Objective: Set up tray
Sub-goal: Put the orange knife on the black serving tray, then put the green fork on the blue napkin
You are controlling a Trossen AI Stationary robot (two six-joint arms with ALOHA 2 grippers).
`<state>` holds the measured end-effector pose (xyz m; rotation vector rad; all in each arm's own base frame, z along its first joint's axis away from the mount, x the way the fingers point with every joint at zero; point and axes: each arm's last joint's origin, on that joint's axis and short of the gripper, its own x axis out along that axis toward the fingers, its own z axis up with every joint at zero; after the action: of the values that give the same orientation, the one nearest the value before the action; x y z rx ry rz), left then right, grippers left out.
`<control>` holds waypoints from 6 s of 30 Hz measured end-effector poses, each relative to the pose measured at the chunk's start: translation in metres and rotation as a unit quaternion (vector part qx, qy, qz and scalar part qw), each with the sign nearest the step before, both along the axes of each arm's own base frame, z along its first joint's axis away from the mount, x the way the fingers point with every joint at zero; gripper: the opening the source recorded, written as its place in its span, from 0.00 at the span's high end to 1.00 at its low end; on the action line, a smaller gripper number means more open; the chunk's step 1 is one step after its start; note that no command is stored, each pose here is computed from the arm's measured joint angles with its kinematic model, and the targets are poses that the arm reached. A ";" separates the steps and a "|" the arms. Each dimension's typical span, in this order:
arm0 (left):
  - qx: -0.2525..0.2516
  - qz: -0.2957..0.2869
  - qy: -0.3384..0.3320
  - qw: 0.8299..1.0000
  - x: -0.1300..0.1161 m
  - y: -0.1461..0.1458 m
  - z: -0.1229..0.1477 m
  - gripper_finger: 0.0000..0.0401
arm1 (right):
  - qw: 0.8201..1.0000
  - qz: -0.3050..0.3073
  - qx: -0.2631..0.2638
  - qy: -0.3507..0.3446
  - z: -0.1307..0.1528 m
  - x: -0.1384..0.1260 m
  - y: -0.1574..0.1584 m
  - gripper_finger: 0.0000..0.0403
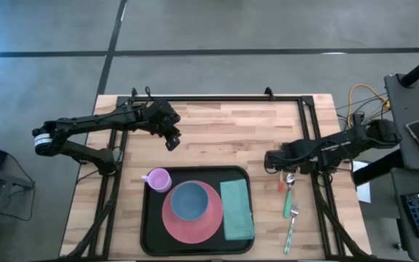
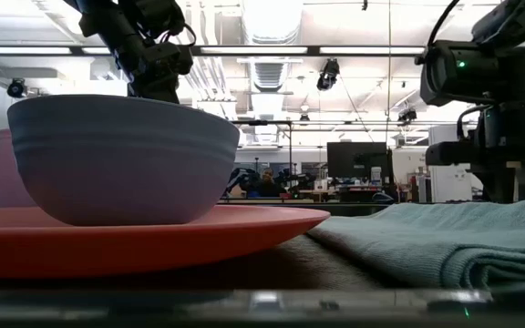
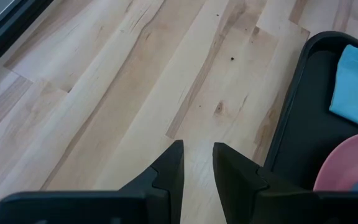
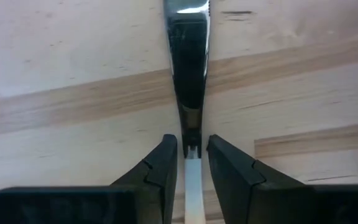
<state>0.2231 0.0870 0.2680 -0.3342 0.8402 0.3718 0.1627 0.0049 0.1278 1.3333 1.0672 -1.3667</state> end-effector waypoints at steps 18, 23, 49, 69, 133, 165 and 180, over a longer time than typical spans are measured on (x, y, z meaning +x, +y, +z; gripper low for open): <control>0.002 0.001 -0.003 1.000 0.001 0.000 0.001 0.83 | 1.000 0.018 -0.011 0.014 -0.002 -0.002 -0.001 0.93; 0.003 0.001 -0.003 1.000 0.001 0.000 0.001 0.83 | 0.999 0.029 -0.017 0.006 0.004 0.006 -0.001 0.96; 0.004 0.001 -0.007 1.000 0.001 0.001 0.001 0.83 | 0.996 0.059 -0.023 -0.059 0.029 0.030 0.000 0.97; 0.005 0.001 -0.007 1.000 0.001 0.001 0.001 0.83 | 0.973 0.106 0.040 -0.200 0.085 0.080 0.028 0.97; -0.025 -0.085 -0.039 0.995 0.018 -0.057 0.007 0.83 | 0.995 0.044 0.011 -0.094 0.073 0.146 0.189 0.57; -0.013 -0.101 -0.035 0.994 0.019 -0.057 0.006 0.83 | 0.977 0.074 0.109 0.168 0.015 0.036 0.240 0.57; -0.025 -0.111 -0.037 0.993 0.019 -0.058 0.007 0.83 | 0.981 0.108 0.109 0.119 -0.007 0.024 0.225 0.71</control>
<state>0.2418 0.0290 0.2749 -0.2953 0.8053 0.1296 0.1869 0.2300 0.1210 1.1848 1.5144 -1.2942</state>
